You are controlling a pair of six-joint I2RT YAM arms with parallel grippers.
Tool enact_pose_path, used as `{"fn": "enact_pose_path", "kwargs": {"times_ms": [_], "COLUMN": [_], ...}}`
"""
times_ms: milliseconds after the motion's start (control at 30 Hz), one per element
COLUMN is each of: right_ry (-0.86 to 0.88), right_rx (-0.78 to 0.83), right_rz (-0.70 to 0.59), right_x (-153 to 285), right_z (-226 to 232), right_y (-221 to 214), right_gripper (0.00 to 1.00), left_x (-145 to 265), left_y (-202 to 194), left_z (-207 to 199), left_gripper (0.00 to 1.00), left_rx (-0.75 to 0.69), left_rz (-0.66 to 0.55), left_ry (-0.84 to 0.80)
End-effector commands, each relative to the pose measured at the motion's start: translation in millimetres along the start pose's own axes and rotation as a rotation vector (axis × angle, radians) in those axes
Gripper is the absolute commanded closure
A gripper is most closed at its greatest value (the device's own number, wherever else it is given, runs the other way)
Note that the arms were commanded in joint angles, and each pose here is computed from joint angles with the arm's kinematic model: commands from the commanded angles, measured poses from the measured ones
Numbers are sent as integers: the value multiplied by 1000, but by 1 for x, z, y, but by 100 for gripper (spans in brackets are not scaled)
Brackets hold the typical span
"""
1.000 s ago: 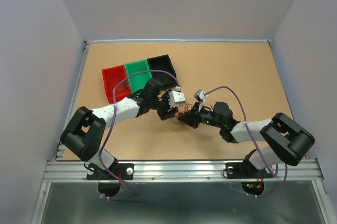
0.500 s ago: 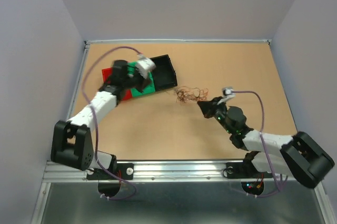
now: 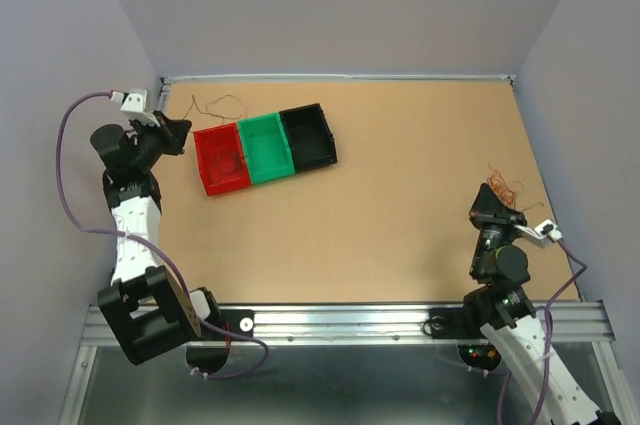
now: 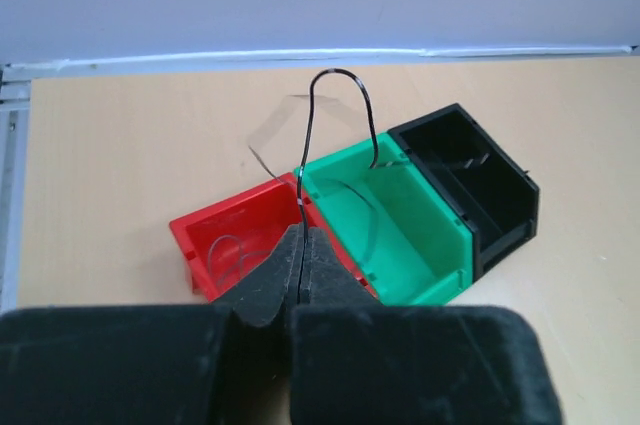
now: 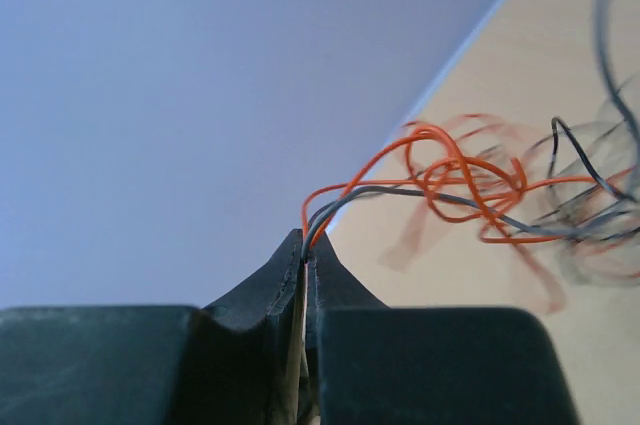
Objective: Untangle the cables
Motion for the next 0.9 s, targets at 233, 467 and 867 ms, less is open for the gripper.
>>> {"fn": "enact_pose_path", "kwargs": {"times_ms": [233,467,867], "right_ry": [-121,16,47], "right_rx": [279,290,321], "right_rz": [258,342,387], "right_x": [5,4,4], "right_z": [-47,-33,-33], "right_y": [-65,-79,-88], "right_gripper": [99,99,100], "left_x": [26,30,3], "left_y": [58,100,127], "left_z": [-78,-124,-158], "left_gripper": [100,100,100], "left_rx": [-201,-272,-289], "left_rz": [-121,-169,-177], "left_ry": [-211,-275,-281]}}
Point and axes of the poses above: each gripper's point midway between its finger pads, its own x axis back along the fingers, its own z axis along the line the jaws close on, y = z × x, the point moved 8 cm from there along x, back along the fingers, and after that the axes turned 13 degrees about x, right-handed, at the moved point
